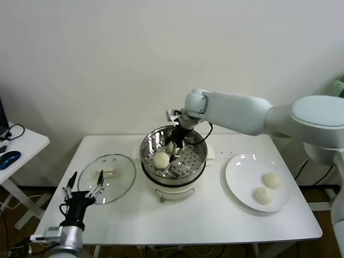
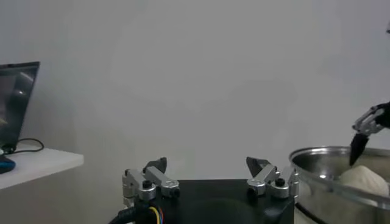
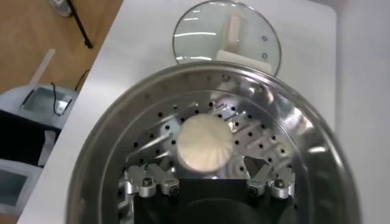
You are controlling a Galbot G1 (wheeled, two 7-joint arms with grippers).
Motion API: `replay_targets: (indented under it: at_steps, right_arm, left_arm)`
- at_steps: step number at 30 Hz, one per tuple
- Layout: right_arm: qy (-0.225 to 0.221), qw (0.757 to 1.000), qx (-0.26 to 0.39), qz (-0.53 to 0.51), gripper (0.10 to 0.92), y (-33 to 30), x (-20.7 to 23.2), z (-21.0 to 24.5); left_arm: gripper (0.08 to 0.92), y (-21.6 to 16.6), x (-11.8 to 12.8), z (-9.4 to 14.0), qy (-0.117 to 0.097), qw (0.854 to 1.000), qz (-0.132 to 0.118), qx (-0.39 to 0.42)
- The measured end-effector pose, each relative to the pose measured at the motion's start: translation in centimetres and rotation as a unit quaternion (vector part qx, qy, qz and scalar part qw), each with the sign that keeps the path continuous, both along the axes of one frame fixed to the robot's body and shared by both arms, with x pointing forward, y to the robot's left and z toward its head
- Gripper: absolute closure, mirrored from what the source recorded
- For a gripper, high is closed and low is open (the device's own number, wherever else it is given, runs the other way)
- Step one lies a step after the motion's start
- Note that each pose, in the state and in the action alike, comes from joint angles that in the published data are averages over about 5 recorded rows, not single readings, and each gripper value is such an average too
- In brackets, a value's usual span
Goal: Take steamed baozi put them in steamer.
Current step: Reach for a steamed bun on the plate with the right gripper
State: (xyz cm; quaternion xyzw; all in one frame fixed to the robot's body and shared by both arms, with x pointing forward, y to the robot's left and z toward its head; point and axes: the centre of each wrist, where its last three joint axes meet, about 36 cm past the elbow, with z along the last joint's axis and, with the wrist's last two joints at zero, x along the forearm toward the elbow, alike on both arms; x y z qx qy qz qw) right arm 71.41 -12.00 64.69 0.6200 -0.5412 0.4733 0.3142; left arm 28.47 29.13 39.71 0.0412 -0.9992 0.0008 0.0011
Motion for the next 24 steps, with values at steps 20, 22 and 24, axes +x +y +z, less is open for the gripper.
replay_targets:
  at_steps: [20,22,24]
  right_arm:
    - [-0.041,0.996,-0.076,-0.01,0.2,-21.6,-5.5,3.3]
    - [-0.04,0.995,-0.089,-0.014,0.2,-23.5,-6.2,2.2]
    - [-0.037,0.994,-0.1,-0.019,0.2,-25.2,-6.9,0.7]
  left_arm:
    - [0.177,1.9,1.2,-1.1,0.002,1.0,-0.021,0.013]
    - [0.177,2.0,1.2,-1.3,0.004,1.0,-0.022,0.014]
    - [0.177,2.0,1.1,-1.4,0.007,1.0,-0.022,0.016]
